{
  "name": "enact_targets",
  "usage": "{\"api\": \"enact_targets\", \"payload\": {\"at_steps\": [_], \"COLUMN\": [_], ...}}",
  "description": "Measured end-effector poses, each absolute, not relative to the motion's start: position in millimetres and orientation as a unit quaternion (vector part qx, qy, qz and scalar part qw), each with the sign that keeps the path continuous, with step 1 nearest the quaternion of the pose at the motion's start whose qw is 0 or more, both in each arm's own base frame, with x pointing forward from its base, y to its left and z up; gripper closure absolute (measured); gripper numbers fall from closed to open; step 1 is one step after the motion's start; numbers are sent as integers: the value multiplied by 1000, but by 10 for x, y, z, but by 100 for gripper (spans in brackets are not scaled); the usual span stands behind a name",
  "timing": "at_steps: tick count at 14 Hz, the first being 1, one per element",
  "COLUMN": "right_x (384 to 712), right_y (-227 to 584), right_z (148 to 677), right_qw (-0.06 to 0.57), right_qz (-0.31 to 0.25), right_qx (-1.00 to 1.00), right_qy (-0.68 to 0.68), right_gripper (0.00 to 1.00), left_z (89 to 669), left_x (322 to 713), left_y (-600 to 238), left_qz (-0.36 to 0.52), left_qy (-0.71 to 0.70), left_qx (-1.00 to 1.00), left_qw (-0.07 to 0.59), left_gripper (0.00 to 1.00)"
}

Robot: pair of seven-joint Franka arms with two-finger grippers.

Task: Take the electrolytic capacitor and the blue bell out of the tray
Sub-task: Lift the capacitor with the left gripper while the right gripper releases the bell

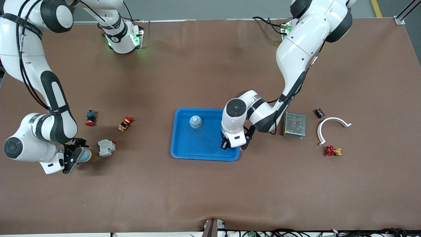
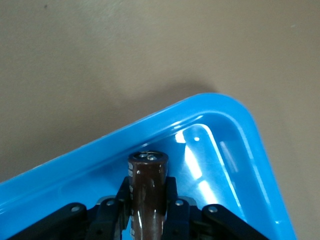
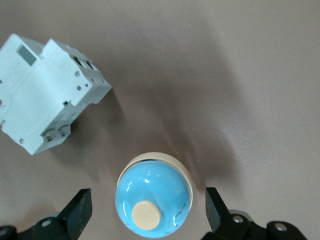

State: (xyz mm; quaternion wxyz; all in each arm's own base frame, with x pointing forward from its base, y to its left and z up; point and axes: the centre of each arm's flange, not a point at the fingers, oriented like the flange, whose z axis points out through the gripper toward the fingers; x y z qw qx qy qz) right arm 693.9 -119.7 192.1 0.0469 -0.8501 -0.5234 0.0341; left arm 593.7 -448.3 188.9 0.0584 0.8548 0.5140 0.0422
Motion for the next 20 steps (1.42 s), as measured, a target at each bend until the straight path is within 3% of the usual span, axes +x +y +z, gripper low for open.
{"api": "enact_targets", "payload": {"at_steps": [5, 12, 20], "right_x": [7034, 6793, 6464], "right_y": [-802, 660, 2077], "right_z": [2780, 4039, 4266], "right_qw": [83, 56, 76], "right_qz": [55, 91, 104], "right_qx": [-893, -959, -990], "right_qy": [-438, -262, -65], "right_gripper": [0, 0, 0], "left_z": [2550, 3744, 3525], "left_x": [6284, 6654, 6934], "left_y": [-4147, -2988, -989], "left_qz": [73, 57, -19], "left_qy": [483, 394, 311], "left_qx": [870, 917, 948], "left_qw": [59, -2, -69], "left_gripper": [70, 70, 70]}}
